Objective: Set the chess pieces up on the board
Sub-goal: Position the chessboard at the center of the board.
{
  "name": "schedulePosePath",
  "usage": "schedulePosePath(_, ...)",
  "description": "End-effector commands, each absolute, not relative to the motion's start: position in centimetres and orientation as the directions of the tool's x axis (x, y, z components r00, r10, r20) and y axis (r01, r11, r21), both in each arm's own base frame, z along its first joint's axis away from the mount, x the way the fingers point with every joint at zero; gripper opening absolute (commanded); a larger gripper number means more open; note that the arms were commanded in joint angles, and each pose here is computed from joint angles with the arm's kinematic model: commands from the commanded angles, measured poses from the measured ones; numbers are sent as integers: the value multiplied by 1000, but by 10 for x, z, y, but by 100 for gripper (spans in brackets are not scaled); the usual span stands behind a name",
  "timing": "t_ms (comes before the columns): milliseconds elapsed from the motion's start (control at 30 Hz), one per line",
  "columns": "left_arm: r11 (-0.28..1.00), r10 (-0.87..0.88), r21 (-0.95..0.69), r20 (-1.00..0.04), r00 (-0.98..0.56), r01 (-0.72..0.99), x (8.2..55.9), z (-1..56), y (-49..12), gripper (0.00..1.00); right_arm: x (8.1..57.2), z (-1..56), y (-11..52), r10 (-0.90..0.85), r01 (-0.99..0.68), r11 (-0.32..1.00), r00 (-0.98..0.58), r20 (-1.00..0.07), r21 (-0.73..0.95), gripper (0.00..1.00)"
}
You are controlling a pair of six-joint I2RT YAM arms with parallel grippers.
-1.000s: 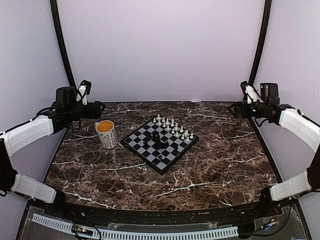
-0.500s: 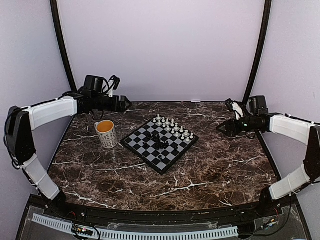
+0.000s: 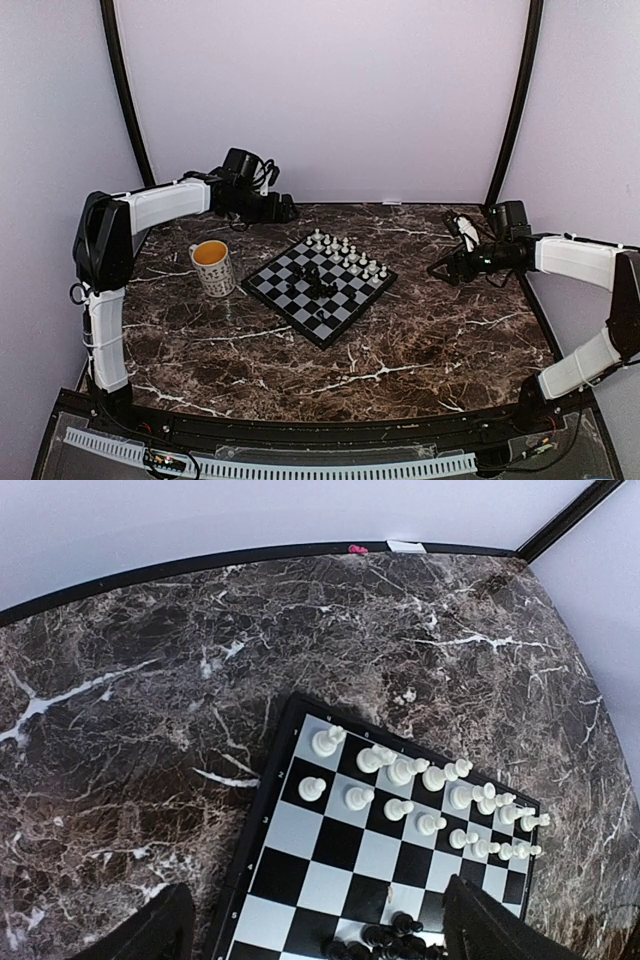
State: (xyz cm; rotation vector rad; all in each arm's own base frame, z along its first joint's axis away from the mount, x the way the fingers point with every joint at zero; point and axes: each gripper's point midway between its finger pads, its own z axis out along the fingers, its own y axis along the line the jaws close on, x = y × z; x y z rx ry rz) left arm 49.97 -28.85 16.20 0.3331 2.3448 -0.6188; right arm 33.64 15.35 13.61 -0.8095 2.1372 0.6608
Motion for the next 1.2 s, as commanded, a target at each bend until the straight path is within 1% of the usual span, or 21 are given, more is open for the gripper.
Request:
schedulePosePath(0,902,0,-336,-626,-780,270,505,154,-292,88,337,147,159,-337,-747,644,-473,-814,168,77)
schedulePosePath(100,919,-30,-330,-602,-798,215,510,136,-293,88,335,143,159,-357,-755,640,-457,-815,144,75)
schedulePosePath(233,925,-43,-330,-587,-808,190,515,123,-295,90,335,138,159,-368,-750,650,-453,-812,124,73)
schedulePosePath(400,918,8,-326,-553,-833,225,520,100,-305,93,338,131,162,-366,-749,645,-478,-799,153,71)
schedulePosePath(467,875,34,-395,-524,-851,278,516,95,-317,94,337,128,164,-369,-752,637,-491,-790,170,70)
schedulePosePath(633,870,44,-403,-513,-857,286,519,87,-307,95,331,119,167,-367,-757,621,-510,-778,203,67)
schedulePosePath(900,880,62,-393,-465,-883,268,514,66,-296,95,334,111,171,-363,-749,613,-550,-753,252,62)
schedulePosePath(1000,880,75,-387,-458,-886,275,513,62,-295,96,333,111,174,-356,-753,602,-552,-754,267,61)
schedulePosePath(1167,866,98,-402,-445,-890,297,509,57,-297,96,340,107,171,-341,-726,632,-574,-744,270,57)
